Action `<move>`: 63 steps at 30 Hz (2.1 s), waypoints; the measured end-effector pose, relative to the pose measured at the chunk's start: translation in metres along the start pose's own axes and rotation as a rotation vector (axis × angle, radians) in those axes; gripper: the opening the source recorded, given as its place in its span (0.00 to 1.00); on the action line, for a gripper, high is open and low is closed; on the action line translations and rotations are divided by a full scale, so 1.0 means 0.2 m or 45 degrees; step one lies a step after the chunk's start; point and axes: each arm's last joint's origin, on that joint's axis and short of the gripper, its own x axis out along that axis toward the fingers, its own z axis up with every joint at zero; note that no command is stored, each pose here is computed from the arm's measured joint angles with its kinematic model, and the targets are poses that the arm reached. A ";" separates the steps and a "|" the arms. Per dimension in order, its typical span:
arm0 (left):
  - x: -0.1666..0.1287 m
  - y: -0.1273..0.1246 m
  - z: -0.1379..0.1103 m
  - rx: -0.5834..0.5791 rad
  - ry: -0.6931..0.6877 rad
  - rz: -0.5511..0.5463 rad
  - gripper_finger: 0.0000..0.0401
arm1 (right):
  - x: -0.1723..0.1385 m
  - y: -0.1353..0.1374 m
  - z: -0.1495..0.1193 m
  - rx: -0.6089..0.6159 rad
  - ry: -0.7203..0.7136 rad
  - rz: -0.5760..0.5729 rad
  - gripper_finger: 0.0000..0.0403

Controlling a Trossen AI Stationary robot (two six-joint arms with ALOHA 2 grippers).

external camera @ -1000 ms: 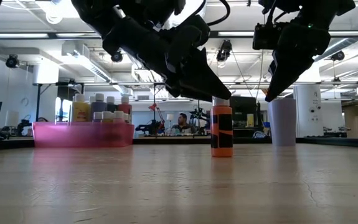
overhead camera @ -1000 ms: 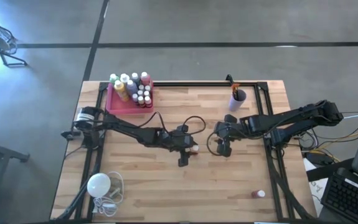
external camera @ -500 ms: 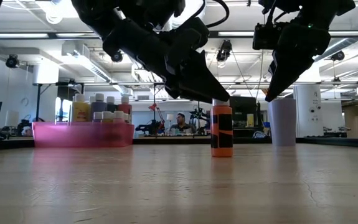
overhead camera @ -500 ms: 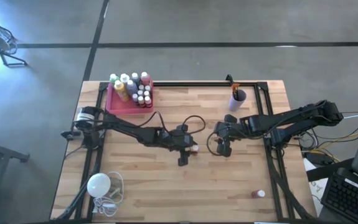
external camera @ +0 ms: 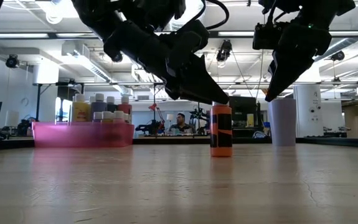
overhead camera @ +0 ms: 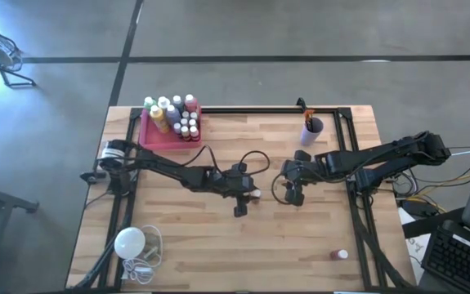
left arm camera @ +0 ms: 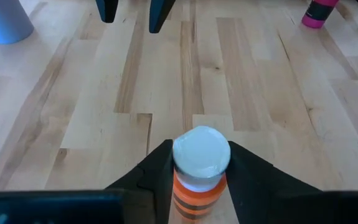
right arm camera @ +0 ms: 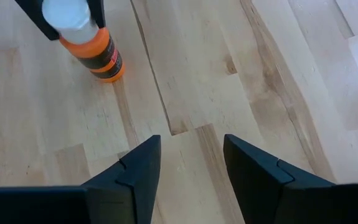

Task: Pick & Place Paint Supplies
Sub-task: Put the small orange paint bottle into the pink bin

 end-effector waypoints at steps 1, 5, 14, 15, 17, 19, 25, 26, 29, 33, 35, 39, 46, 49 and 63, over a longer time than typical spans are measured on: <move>0.01 0.00 0.00 0.000 0.000 0.000 0.31 | 0.00 0.00 0.00 0.000 0.000 0.000 0.42; 0.01 0.00 0.00 0.001 -0.003 0.001 0.30 | 0.00 0.00 0.00 0.000 -0.001 0.000 0.42; -0.12 0.01 0.05 -0.023 0.099 0.055 0.31 | 0.00 0.00 0.00 0.000 0.000 0.000 0.42; -0.15 0.01 0.06 -0.021 0.103 0.092 0.31 | 0.00 0.00 0.00 0.000 -0.001 0.001 0.42; -0.22 0.03 0.09 -0.023 0.103 0.179 0.31 | 0.00 0.00 0.00 0.000 -0.002 0.001 0.42; -0.29 0.04 0.11 -0.030 0.115 0.270 0.31 | 0.00 0.00 0.00 0.000 -0.002 0.001 0.42; -0.49 0.07 0.16 -0.059 0.136 0.497 0.31 | 0.00 0.00 0.00 0.000 0.000 0.000 0.42; -0.53 0.08 0.17 -0.062 0.134 0.532 0.31 | 0.00 0.00 0.00 0.000 -0.001 0.000 0.42; -0.63 0.10 0.15 -0.077 0.143 0.615 0.31 | 0.00 0.00 0.00 0.000 -0.002 0.001 0.43; -0.77 0.12 0.11 -0.119 0.091 0.698 0.31 | 0.00 0.00 0.00 0.000 -0.001 0.000 0.45; -0.83 0.13 0.07 -0.144 0.063 0.733 0.31 | 0.00 0.00 0.00 0.001 -0.003 0.001 0.46; -0.96 0.16 -0.01 -0.202 -0.005 0.817 0.31 | 0.00 0.00 0.01 -0.002 -0.022 0.009 0.46; -1.12 0.24 -0.18 -0.299 -0.107 0.958 0.31 | 0.00 0.00 0.01 -0.009 -0.031 0.012 0.42; -1.18 0.28 -0.24 -0.352 -0.153 1.017 0.31 | 0.00 0.00 0.01 -0.009 -0.032 0.012 0.41; -1.26 0.45 -0.43 -0.524 -0.156 1.253 0.31 | 0.00 0.01 0.02 -0.027 -0.050 0.018 0.34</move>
